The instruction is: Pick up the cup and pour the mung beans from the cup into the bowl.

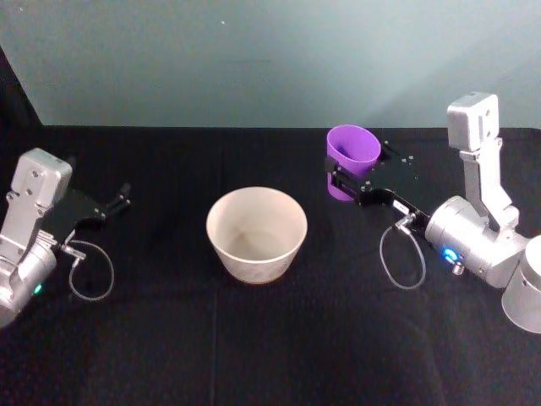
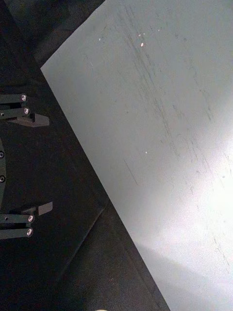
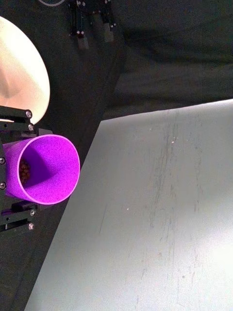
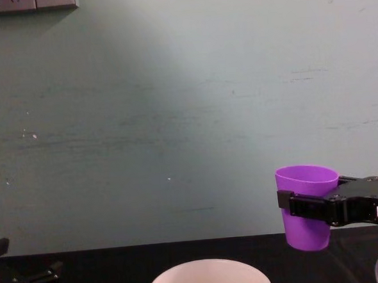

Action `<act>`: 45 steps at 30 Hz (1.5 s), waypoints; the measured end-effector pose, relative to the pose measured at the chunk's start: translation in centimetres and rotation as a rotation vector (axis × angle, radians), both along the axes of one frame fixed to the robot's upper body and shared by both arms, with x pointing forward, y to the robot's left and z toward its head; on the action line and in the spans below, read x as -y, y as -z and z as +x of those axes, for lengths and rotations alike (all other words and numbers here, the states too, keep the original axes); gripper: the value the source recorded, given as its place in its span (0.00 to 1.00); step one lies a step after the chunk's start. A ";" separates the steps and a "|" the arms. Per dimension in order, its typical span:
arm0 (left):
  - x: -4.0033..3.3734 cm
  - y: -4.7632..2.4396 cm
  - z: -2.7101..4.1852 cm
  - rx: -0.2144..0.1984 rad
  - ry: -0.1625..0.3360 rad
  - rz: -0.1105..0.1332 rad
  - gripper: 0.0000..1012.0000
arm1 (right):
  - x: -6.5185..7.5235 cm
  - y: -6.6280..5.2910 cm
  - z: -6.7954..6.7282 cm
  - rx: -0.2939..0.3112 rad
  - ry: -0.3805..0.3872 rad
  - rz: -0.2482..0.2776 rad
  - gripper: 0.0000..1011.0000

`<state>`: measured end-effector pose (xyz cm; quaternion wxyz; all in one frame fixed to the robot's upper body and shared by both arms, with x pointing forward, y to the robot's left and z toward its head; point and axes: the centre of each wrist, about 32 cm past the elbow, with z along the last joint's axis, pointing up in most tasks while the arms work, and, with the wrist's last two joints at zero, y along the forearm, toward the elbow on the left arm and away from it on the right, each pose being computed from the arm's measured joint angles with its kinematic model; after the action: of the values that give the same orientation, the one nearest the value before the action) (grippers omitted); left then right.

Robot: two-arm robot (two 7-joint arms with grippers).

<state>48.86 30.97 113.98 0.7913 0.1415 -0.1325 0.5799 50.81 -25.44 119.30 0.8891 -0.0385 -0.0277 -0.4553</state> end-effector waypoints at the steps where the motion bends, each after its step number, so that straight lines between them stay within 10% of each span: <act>1: 0.00 0.00 0.00 0.000 0.000 0.000 0.99 | 0.0 0.0 0.0 0.000 0.000 0.000 0.71; 45: 0.00 0.00 0.00 0.000 0.000 0.000 0.99 | 0.0 0.0 0.0 0.000 0.000 0.000 0.71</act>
<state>48.86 30.97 113.98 0.7913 0.1415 -0.1324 0.5799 50.81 -25.44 119.31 0.8891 -0.0385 -0.0278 -0.4553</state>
